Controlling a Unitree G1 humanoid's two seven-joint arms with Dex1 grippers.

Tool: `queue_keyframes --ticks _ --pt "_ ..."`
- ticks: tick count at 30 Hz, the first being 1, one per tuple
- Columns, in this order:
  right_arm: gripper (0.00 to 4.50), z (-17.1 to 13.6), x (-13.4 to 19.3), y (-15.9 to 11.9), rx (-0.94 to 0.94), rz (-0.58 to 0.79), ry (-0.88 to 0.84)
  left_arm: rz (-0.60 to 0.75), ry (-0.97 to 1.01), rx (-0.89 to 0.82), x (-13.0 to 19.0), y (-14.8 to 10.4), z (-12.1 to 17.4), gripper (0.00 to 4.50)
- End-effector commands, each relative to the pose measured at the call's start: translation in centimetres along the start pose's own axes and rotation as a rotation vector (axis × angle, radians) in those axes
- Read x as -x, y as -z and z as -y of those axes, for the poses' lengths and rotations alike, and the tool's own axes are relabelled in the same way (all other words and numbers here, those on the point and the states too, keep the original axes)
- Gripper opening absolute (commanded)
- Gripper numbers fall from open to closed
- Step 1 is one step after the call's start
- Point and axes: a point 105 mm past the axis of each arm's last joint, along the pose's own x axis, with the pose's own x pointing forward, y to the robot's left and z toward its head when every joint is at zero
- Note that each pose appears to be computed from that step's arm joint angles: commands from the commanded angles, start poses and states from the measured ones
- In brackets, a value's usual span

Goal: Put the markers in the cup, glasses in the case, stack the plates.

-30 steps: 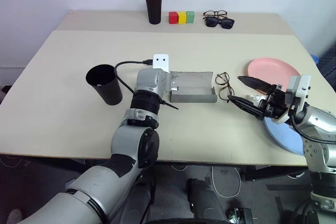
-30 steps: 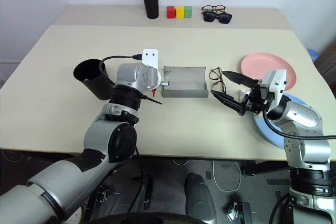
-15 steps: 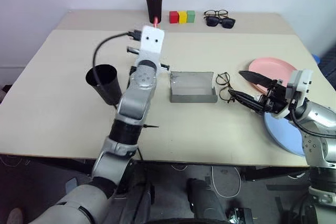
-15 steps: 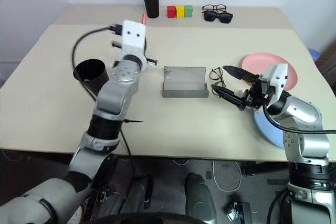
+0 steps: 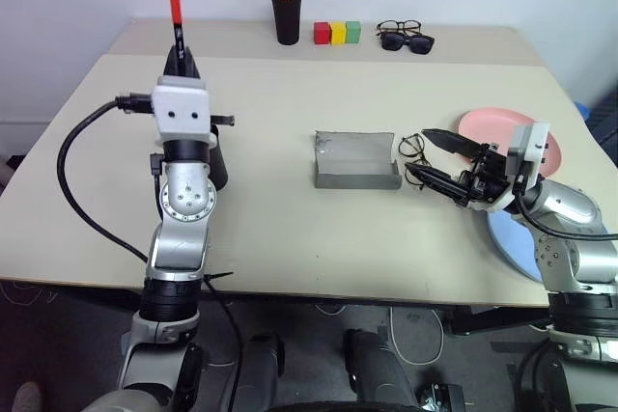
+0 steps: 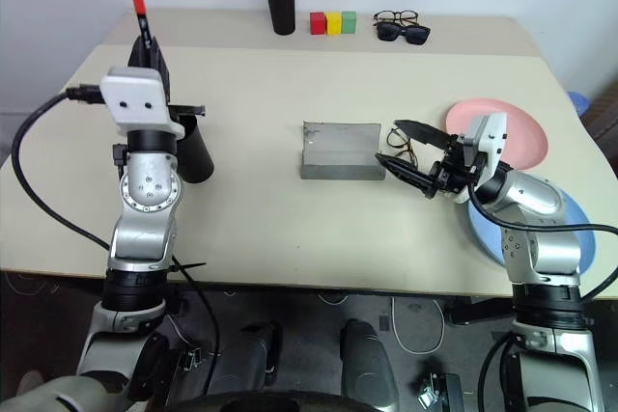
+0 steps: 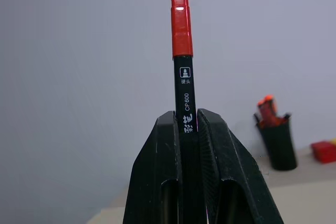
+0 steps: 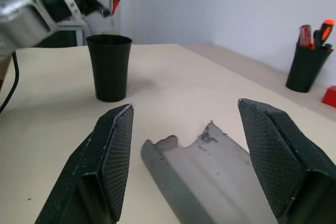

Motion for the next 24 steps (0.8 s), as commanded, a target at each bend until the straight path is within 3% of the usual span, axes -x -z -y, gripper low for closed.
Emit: queue_keyframes --ticks 1,20,24 --pt "3.23 0.5 0.0 -1.3 0.052 0.029 -0.001 0.055 -0.01 -0.006 0.4 -0.6 -0.4 0.04" --pt "3.23 0.6 0.6 -1.6 0.066 0.022 0.014 -0.026 0.002 -0.013 2.7 2.2 -0.5 0.04" --pt "3.23 0.6 0.6 -1.6 0.065 0.02 0.014 -0.023 0.03 0.0 3.4 2.1 -0.3 1.81"
